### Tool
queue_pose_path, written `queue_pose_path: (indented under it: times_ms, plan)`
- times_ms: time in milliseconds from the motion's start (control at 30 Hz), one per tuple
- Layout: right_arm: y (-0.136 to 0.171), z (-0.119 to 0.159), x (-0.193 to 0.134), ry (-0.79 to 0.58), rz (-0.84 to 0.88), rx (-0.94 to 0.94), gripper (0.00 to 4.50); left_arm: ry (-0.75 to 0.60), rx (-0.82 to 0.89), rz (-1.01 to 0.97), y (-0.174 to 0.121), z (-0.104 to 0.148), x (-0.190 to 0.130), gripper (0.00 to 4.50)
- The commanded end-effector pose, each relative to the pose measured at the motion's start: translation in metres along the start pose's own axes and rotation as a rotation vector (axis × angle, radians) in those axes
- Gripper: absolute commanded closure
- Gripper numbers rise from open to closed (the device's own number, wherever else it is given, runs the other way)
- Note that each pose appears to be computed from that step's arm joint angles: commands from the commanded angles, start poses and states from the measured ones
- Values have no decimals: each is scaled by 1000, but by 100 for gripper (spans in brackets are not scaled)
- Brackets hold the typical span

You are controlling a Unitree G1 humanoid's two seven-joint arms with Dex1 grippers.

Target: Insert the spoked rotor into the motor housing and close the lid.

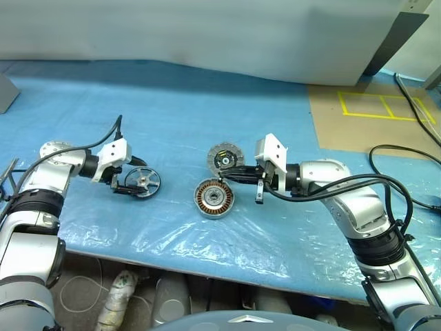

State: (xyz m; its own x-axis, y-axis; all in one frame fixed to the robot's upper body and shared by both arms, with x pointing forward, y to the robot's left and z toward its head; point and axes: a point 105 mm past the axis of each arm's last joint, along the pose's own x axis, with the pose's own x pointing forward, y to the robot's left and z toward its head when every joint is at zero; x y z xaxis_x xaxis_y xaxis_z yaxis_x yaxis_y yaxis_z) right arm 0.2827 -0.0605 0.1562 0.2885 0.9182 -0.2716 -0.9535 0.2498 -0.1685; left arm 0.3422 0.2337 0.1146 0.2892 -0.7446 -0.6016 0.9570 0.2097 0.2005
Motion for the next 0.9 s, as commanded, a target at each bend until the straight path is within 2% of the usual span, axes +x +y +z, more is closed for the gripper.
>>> queue_pose_path:
  times_ms: [33,167,533,767,900]
  plan:
    - [0,4,-1,-7,-8,-31,450,9,22,16,4,3,-13,73]
    - [-1,2,-1,-1,-13,-32,450,76,56,1,-1,-10,-12,204]
    - [-3,-1,0,16,-19,-37,450,140,115,-36,-9,-22,-6,204]
    - [-4,-5,-1,28,-24,-40,450,263,170,-103,-21,-43,-13,204]
    - [-4,-6,0,29,-25,-39,450,296,198,-131,-24,-46,-16,204]
